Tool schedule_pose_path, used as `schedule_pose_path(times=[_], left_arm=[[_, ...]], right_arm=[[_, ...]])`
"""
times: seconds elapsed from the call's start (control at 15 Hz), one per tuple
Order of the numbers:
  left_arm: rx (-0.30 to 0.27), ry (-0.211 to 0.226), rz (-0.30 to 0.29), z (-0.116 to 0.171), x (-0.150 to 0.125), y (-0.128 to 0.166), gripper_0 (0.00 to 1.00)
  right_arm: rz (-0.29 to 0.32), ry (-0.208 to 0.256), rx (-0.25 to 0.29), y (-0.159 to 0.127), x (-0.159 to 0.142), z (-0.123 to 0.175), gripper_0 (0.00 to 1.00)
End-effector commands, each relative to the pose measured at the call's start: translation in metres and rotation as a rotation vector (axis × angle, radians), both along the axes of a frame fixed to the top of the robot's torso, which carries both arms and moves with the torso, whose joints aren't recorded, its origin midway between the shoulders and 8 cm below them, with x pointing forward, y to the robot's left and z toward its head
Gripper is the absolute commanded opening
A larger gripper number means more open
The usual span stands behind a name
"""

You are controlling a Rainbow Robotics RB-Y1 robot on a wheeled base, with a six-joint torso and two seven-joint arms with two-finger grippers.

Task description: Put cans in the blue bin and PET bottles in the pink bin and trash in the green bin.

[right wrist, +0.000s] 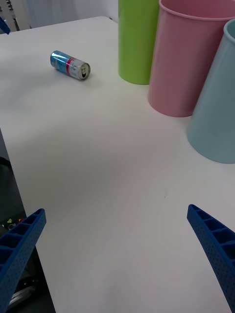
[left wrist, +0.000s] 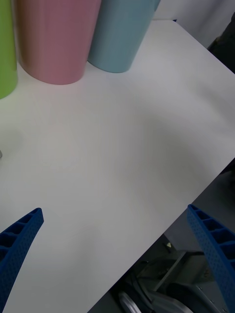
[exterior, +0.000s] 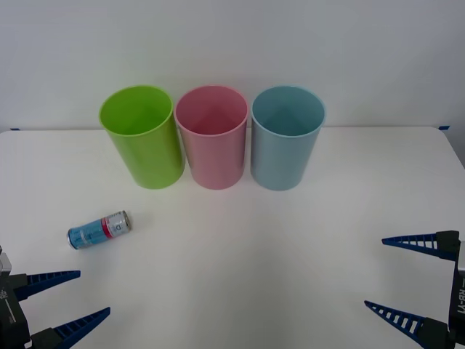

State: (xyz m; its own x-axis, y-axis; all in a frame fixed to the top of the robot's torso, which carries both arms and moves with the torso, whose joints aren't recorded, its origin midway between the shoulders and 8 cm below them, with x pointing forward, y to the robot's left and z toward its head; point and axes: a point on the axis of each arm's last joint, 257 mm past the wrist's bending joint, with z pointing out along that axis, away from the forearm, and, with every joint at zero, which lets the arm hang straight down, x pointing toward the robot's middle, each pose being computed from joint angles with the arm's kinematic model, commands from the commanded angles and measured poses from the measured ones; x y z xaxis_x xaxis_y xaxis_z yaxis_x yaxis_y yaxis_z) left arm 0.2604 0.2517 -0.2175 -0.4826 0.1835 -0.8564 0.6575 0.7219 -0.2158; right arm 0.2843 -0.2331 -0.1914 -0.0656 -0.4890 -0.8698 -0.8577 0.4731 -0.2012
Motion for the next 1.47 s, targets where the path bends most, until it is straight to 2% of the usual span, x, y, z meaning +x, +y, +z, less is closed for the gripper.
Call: schedule_pose_path(times=[0.07, 1.27, 1.33, 1.47], left_arm=[[0.0, 0.0, 0.0, 0.0, 0.0, 0.0, 1.0], [0.0, 0.0, 0.0, 0.0, 0.0, 0.0, 1.0], [-0.001, 0.019, -0.004, -0.0044, -0.0055, -0.0024, 1.0], [0.003, 0.026, -0.008, -0.0033, -0.0073, -0.0043, 1.0]], right_arm=[[0.0, 0.0, 0.0, 0.0, 0.0, 0.0, 1.0], [0.0, 0.0, 0.0, 0.0, 0.0, 0.0, 1.0], [0.0, 0.0, 0.0, 0.0, 0.0, 0.0, 1.0], [0.0, 0.0, 0.0, 0.0, 0.0, 0.0, 1.0]])
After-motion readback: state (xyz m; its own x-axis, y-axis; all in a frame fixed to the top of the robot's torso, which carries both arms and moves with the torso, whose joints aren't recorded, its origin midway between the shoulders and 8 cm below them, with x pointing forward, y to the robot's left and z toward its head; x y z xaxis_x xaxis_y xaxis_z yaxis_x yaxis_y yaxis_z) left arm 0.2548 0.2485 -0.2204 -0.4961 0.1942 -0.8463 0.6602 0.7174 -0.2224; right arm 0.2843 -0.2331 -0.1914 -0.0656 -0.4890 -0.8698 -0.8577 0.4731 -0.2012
